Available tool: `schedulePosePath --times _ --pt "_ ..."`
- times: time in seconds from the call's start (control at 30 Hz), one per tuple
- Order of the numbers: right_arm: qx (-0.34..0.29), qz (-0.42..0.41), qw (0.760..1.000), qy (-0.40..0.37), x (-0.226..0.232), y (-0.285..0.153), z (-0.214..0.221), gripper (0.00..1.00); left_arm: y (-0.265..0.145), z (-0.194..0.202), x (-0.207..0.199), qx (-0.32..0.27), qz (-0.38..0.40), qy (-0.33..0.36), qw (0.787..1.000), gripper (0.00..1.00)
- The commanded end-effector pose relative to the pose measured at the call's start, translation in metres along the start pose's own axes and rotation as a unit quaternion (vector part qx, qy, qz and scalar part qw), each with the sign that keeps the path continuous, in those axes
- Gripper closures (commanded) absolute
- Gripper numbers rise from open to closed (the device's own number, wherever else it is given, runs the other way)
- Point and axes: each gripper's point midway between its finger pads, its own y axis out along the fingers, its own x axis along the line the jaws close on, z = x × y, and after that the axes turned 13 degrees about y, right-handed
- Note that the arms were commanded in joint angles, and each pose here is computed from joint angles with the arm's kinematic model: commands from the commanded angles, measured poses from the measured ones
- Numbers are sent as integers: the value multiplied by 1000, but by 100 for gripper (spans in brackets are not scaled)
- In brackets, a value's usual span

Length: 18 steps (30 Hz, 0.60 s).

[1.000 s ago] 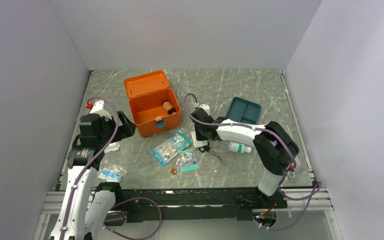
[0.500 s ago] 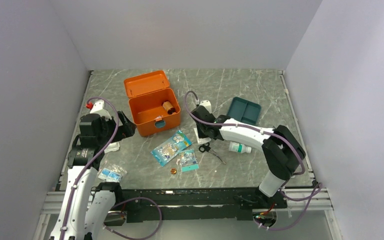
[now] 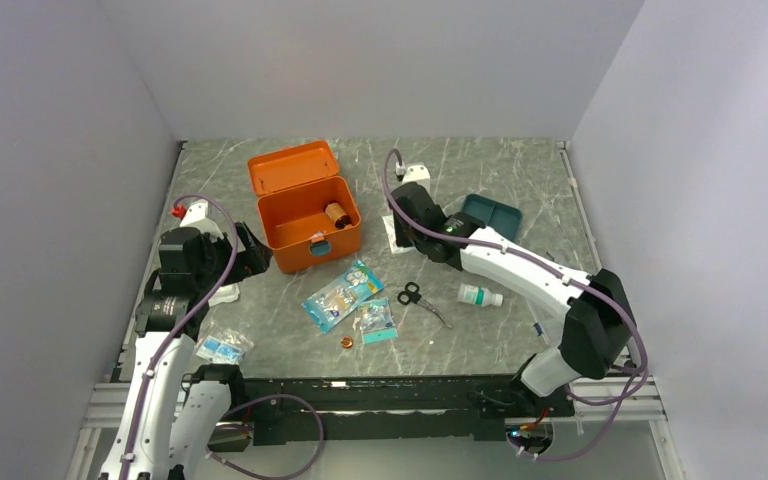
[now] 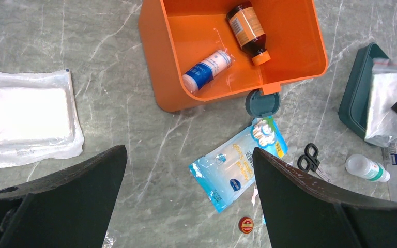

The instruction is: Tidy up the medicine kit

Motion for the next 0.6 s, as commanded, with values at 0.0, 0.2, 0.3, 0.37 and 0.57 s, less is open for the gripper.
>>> schedulePosePath --times 0.0,0.2,0.3,0.37,0.57 --pt "-52 -60 997 17 33 -22 -49 100 -4 -11 -4 -17 6 8 1000 1" --pt "-57 -118 991 31 73 -23 -75 100 -4 -11 -3 -20 4 9 1000 1" --pt "-57 -141 988 33 94 -20 -85 100 -5 -12 -3 -21 4 8 1000 1" --pt "-51 -154 986 31 110 -14 -88 100 -5 -13 -3 -23 4 9 1000 1" --pt "-42 -181 982 28 150 2 -92 100 -6 -12 -3 -24 4 8 1000 1"
